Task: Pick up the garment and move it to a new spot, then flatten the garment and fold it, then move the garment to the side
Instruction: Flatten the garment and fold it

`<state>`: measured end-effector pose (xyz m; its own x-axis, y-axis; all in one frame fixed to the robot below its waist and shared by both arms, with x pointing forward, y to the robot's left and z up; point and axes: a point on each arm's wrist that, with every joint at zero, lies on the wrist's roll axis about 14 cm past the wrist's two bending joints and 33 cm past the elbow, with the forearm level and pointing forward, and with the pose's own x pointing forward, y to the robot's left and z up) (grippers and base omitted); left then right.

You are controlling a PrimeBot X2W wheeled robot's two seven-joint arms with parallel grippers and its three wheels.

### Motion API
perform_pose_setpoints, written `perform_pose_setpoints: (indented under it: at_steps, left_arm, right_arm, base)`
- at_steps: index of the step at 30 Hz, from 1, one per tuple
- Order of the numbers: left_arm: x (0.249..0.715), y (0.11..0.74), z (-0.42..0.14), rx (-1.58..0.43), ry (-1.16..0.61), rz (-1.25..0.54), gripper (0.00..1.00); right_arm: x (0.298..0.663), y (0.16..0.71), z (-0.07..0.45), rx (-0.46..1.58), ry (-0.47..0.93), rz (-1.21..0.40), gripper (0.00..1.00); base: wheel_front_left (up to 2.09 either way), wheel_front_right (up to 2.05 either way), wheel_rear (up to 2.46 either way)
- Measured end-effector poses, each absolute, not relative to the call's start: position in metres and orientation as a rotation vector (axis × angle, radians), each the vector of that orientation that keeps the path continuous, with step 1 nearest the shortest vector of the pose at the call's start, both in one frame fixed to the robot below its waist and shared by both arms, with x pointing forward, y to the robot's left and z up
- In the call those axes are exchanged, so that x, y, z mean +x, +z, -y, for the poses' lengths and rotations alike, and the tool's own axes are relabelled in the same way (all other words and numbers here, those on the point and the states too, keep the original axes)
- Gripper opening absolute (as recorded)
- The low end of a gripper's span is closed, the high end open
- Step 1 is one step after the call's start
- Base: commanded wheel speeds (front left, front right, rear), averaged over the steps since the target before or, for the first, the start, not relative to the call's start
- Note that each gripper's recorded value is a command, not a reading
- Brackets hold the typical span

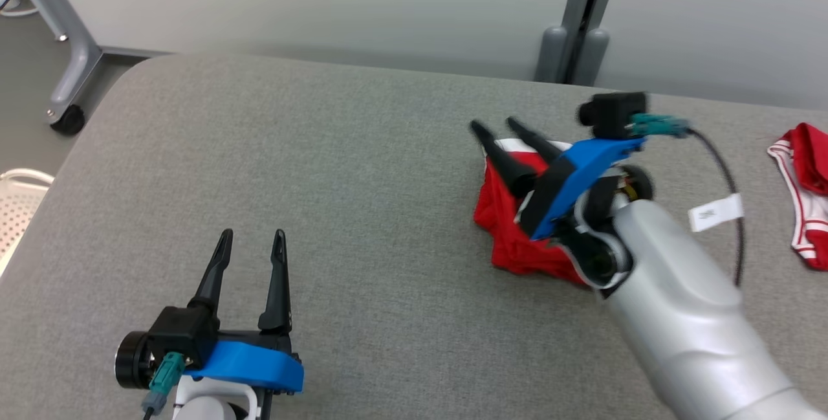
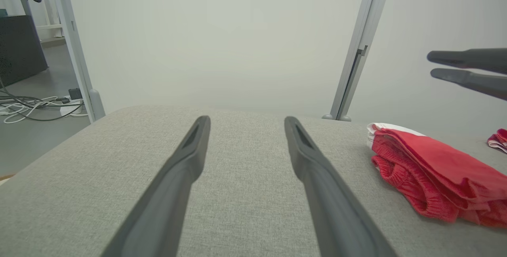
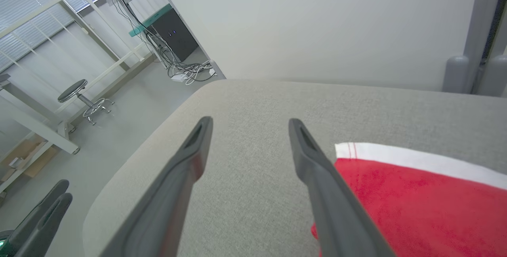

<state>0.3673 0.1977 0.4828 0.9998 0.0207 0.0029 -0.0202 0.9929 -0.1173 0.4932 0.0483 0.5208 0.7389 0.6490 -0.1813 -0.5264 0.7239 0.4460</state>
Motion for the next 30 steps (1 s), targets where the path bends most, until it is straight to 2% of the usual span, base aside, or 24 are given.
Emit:
perform_pose_setpoints:
  at_steps: [7,8,13,20,30]
  left_arm:
    - [0.364,0.484,-0.19,-0.123,-0.002,0.011,1.0]
    - [0.365,0.486,-0.187,-0.124,-0.009,0.016,1.0]
    - [0.369,0.485,-0.181,-0.129,-0.025,0.013,1.0]
    - [0.374,0.482,-0.177,-0.139,-0.03,0.005,1.0]
    - [0.371,0.473,-0.173,-0.137,-0.042,-0.025,1.0]
  right_arm:
    - [0.511,0.553,0.06,0.235,0.455,-0.12,1.0]
    - [0.507,0.555,0.091,0.196,0.385,-0.081,1.0]
    - [0.479,0.544,0.142,0.148,0.242,-0.032,1.0]
    - [0.428,0.519,0.182,0.179,0.076,-0.028,1.0]
    - [0.387,0.508,0.197,0.184,0.015,-0.039,1.0]
  base:
    - [0.0,0.0,0.0]
    - [0.0,0.0,0.0]
    - [0.0,0.0,0.0]
    - [0.0,0.0,0.0]
    - [0.0,0.0,0.0]
